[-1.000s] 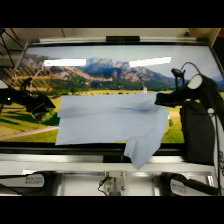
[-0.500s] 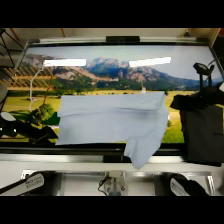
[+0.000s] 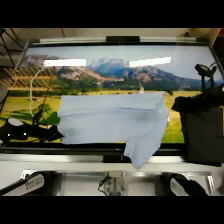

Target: Fold the shirts.

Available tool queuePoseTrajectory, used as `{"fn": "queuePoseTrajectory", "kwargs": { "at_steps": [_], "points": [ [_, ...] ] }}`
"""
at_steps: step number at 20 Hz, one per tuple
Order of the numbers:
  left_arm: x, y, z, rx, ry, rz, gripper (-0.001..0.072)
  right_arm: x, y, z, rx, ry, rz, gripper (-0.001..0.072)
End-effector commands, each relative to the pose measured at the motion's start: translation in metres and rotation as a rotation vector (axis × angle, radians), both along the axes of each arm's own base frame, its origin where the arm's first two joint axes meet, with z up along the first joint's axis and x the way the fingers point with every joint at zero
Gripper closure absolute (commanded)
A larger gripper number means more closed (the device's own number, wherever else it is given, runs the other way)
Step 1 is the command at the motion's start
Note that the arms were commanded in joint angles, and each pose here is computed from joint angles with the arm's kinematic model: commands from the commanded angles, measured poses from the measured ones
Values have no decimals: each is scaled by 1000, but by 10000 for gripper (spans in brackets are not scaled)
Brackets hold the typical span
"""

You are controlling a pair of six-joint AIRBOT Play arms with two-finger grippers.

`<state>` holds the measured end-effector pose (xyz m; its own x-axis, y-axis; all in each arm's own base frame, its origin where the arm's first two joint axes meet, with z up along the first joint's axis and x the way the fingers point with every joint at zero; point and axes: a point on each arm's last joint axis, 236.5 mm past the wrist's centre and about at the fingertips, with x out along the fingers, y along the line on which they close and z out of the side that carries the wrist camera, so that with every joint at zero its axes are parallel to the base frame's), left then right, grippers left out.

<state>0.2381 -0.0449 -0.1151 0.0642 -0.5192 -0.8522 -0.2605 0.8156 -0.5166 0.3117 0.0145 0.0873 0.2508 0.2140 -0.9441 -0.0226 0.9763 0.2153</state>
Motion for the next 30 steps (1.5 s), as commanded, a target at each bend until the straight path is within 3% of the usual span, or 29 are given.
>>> {"fn": "queuePoseTrajectory", "kwargs": {
  "at_steps": [1, 7, 14, 21, 23, 25, 30],
  "points": [
    [-3, -9, 2, -24, 15, 2, 669, -42, 10, -16, 37, 165, 4, 242],
    [0, -7, 16, -17, -36, -11, 669, -169, 41, -149, 153, 494, -81, 241],
    [-6, -12, 25, -34, -34, -31, 668, -134, 30, -191, 127, 315, -260, 272],
    [-5, -12, 25, -34, -32, -29, 668, -132, 44, -204, 171, 283, -277, 280],
    [-5, -12, 25, -37, -31, -21, 669, -132, 54, -208, 162, 268, -244, 428],
    [-4, -13, 25, -40, -33, -20, 668, -128, 57, -207, 155, 254, -247, 641],
    [58, 0, 78, -24, -204, 14, 669, -46, 46, -128, 150, -7, -130, 654]
  ]
}}
